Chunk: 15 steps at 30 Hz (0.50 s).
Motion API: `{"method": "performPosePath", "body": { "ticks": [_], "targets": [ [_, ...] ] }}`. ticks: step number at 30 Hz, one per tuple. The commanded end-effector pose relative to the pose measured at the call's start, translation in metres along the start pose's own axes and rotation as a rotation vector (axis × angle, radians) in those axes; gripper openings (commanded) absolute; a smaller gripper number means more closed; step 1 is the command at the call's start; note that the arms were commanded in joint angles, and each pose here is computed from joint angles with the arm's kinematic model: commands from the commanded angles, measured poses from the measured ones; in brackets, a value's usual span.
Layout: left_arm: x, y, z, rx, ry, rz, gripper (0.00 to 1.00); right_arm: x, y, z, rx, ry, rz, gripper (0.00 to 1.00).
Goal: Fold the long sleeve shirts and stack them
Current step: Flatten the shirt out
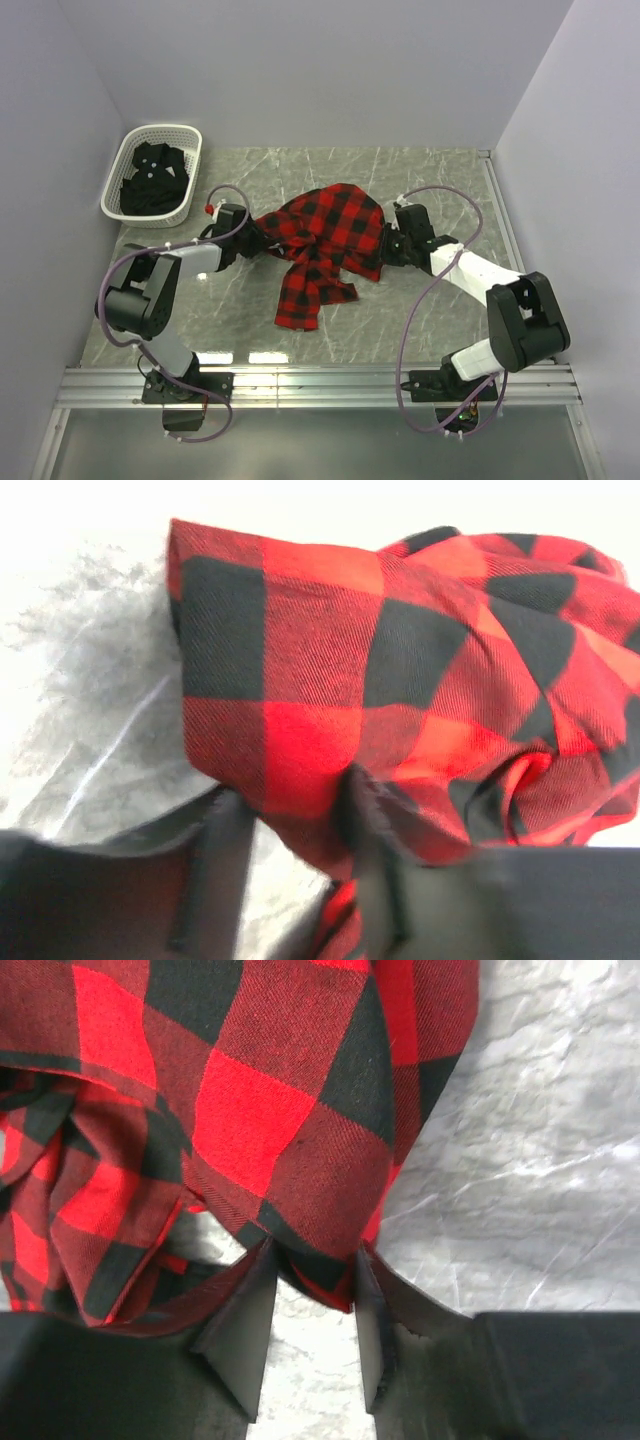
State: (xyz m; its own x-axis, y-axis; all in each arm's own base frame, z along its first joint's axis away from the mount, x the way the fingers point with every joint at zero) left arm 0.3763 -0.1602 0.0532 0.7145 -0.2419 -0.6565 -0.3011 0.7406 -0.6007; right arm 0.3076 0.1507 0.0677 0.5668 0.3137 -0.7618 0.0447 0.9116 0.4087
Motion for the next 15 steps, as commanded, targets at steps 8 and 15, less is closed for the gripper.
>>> {"method": "performPosePath", "body": {
  "ticks": [8,15],
  "targets": [
    [0.021,0.0,0.056,0.04,-0.139,0.019,0.0,-0.015,-0.013,0.042,0.077,-0.147,-0.053,0.0],
    [0.007,-0.013,0.116,0.121,-0.202,0.004,0.0,-0.054,-0.029,0.083,0.156,-0.309,-0.108,0.0]
  ]
}}
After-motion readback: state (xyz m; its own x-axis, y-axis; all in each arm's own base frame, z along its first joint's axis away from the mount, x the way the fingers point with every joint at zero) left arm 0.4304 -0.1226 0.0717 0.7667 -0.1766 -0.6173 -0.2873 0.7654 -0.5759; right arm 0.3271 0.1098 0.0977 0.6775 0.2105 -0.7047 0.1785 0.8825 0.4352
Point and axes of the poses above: each gripper's point midway between its finger pads, its own x axis out along the fingers, its own y axis along the line the jaws close on, z = x × y, the point moved 1 cm from there along -x, back along the fingers, and after that the axes turned 6 degrees about x, right-handed, at the moved point
